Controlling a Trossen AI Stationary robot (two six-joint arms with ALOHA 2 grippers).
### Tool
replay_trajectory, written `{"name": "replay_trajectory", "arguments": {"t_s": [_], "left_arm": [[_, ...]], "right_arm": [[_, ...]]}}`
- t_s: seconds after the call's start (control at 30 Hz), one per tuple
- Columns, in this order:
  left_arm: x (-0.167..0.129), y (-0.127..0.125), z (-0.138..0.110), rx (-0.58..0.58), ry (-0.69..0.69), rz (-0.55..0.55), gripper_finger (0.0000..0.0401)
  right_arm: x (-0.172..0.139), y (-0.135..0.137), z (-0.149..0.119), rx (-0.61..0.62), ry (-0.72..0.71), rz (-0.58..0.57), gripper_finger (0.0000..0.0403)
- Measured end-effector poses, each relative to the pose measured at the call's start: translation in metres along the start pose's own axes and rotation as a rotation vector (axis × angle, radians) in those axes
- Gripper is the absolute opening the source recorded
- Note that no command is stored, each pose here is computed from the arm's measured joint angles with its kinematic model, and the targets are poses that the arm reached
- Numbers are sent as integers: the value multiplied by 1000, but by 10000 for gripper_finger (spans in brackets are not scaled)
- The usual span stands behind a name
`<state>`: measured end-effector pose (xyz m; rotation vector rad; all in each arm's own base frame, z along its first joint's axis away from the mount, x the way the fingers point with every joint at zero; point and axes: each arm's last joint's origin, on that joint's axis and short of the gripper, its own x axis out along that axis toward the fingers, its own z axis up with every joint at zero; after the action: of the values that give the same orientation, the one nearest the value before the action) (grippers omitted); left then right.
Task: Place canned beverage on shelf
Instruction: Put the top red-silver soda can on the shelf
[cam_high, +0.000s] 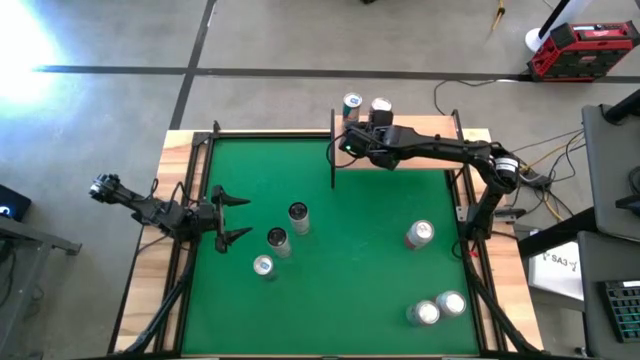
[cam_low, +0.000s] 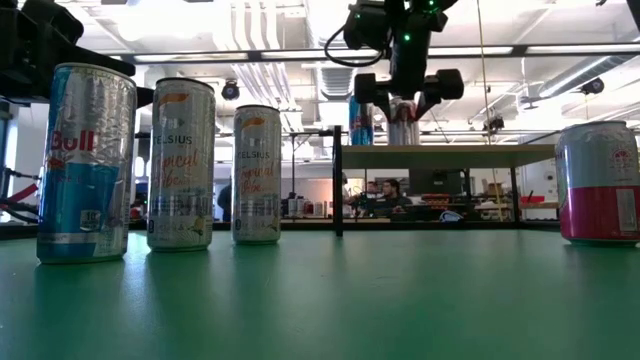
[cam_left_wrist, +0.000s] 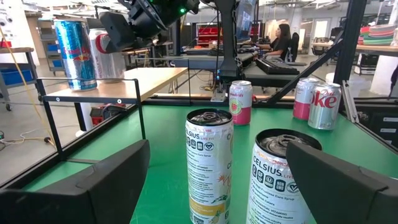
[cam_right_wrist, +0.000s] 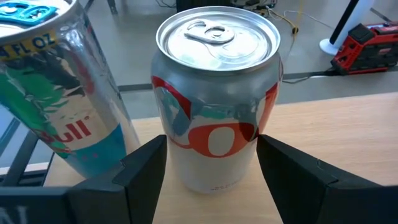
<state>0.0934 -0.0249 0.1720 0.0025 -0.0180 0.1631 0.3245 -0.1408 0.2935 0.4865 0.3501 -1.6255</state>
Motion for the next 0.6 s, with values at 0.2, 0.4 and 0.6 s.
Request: {"name": "replay_trajectory", "arguments": {"t_s": [0.2, 0.4, 0.6], "left_arm": [[0, 0, 0, 0, 0, 0, 361], [0, 0, 0, 0, 0, 0, 361], [0, 0, 0, 0, 0, 0, 361]], "right_arm": [[0, 1, 0, -3, -2, 4, 240], [0, 1, 0, 2, -3, 7, 240], [0, 1, 0, -4, 18, 16, 240]]}}
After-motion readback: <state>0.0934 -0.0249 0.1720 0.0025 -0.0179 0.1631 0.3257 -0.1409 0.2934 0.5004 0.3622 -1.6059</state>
